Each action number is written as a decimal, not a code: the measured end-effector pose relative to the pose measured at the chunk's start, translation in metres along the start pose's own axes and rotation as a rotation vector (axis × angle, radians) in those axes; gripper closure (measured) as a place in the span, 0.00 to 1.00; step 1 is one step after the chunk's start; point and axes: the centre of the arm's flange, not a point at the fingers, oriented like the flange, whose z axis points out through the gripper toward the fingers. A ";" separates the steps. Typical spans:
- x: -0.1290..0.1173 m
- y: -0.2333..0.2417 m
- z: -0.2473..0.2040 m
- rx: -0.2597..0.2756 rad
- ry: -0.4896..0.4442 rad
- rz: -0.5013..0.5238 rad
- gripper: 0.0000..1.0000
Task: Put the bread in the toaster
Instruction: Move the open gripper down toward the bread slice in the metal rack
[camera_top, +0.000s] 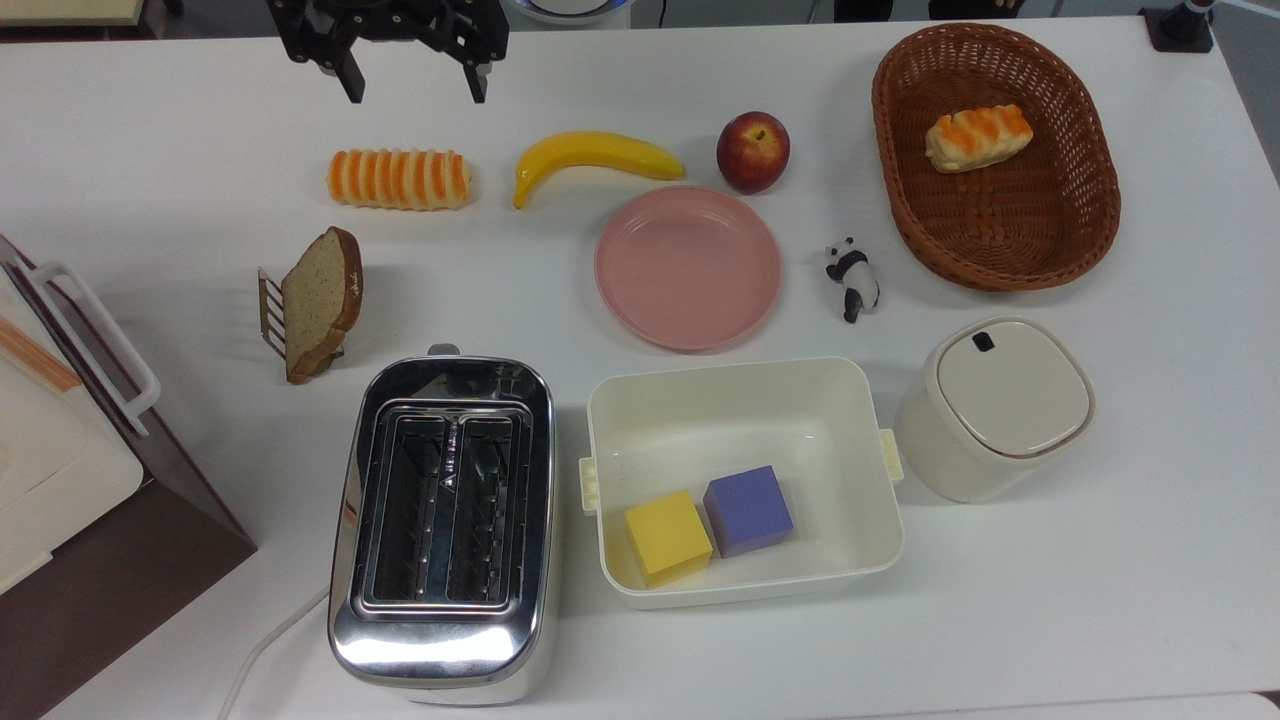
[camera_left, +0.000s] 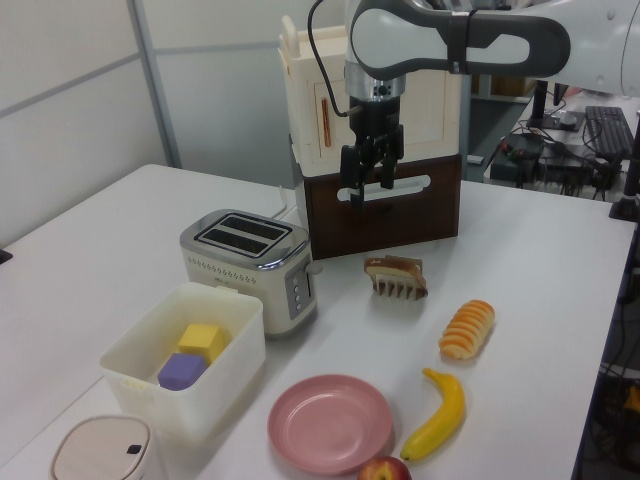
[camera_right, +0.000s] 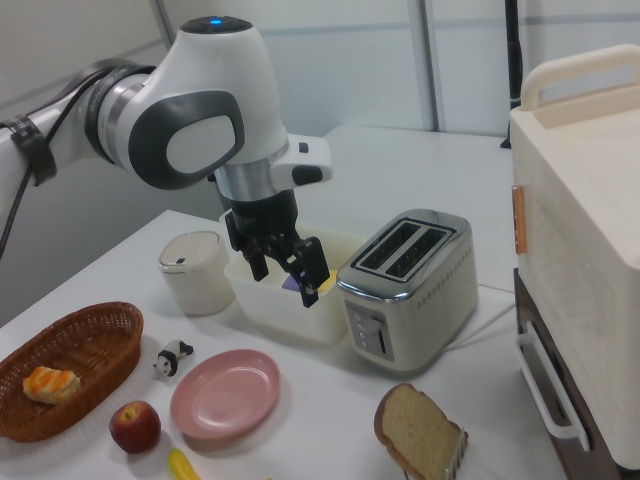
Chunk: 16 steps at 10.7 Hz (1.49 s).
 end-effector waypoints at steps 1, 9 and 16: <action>0.000 0.000 0.004 0.001 -0.008 0.001 0.00; 0.005 -0.017 0.022 0.001 -0.041 -0.028 0.00; 0.026 0.002 0.062 -0.149 -0.052 -0.102 0.01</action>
